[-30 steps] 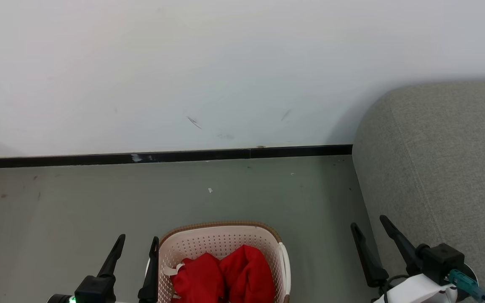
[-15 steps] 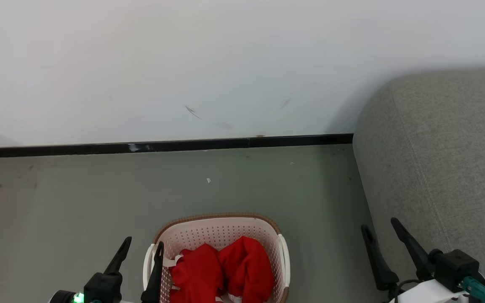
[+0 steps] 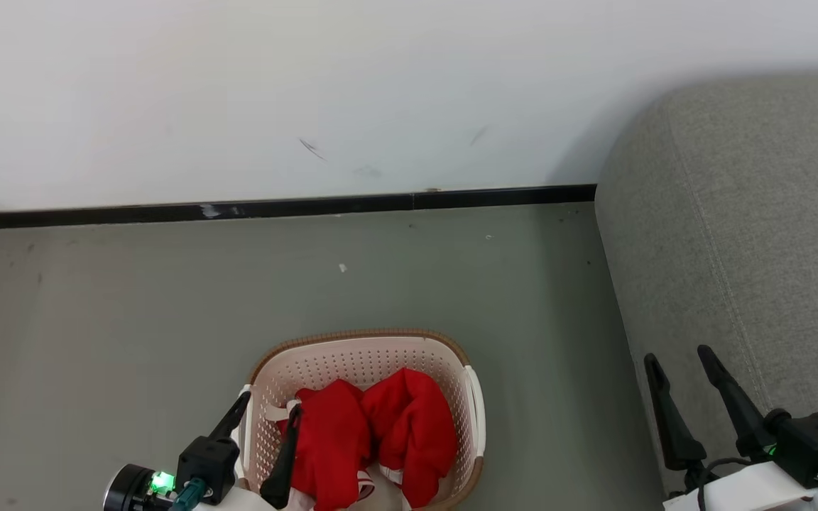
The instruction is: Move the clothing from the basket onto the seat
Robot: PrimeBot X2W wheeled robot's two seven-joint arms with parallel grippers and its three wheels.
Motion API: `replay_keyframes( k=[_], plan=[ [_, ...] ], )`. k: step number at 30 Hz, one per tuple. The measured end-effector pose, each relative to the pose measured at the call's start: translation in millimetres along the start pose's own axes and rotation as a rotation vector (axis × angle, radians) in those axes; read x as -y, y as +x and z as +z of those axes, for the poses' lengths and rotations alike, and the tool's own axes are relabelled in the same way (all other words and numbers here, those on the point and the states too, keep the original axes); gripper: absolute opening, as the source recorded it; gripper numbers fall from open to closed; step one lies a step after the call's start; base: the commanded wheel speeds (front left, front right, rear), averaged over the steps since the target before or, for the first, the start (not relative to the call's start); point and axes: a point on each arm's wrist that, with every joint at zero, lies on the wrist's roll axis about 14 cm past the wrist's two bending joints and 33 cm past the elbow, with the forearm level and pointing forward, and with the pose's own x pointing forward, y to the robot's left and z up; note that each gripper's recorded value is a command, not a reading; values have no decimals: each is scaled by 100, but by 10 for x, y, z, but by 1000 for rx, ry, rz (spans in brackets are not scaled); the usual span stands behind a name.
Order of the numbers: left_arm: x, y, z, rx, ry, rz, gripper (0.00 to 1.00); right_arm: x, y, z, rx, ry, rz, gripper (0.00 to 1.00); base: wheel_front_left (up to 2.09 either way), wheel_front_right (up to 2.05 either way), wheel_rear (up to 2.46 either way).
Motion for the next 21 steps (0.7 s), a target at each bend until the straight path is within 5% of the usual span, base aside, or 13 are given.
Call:
replay_keyframes(
  k=[21],
  plan=[
    [239, 477, -749, -230, 36, -130, 100, 251, 300, -140, -22, -27, -62, 100, 0, 0, 0]
  ],
)
